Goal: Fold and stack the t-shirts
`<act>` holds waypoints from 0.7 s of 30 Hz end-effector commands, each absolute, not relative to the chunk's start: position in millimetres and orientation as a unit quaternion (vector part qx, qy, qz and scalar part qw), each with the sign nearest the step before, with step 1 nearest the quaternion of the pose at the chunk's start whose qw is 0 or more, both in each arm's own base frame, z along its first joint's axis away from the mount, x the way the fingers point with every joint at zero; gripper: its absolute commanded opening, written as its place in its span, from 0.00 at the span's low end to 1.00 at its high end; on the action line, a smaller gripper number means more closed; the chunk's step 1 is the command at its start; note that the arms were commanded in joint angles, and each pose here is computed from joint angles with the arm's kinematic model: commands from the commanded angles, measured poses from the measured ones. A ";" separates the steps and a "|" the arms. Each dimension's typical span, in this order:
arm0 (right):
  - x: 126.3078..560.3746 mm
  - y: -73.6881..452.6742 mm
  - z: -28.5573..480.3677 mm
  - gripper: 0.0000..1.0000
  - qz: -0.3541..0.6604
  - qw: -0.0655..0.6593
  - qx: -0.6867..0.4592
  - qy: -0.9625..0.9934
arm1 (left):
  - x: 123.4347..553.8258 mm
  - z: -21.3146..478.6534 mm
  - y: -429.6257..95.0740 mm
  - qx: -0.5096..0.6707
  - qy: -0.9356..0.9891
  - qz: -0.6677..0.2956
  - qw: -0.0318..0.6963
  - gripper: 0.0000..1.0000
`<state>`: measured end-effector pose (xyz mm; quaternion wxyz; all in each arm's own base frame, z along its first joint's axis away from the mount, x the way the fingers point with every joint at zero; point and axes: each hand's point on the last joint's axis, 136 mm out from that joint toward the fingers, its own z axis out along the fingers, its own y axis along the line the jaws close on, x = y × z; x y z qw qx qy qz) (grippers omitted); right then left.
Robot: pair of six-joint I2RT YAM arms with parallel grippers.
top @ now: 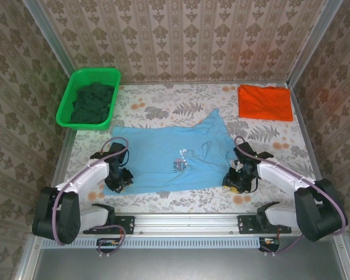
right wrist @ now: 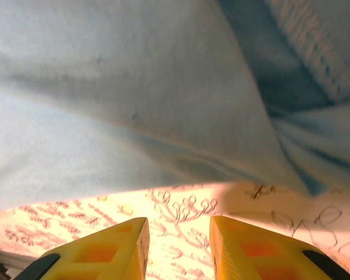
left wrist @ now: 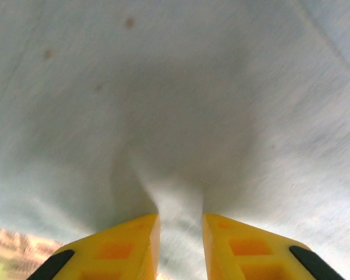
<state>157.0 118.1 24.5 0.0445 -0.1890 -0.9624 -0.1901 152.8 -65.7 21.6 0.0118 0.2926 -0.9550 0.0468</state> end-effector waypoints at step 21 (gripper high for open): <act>360.5 112.9 136.1 0.59 -0.206 -0.229 -0.175 -0.935 | 436.2 103.5 -122.1 0.121 -0.988 0.027 -0.087 0.79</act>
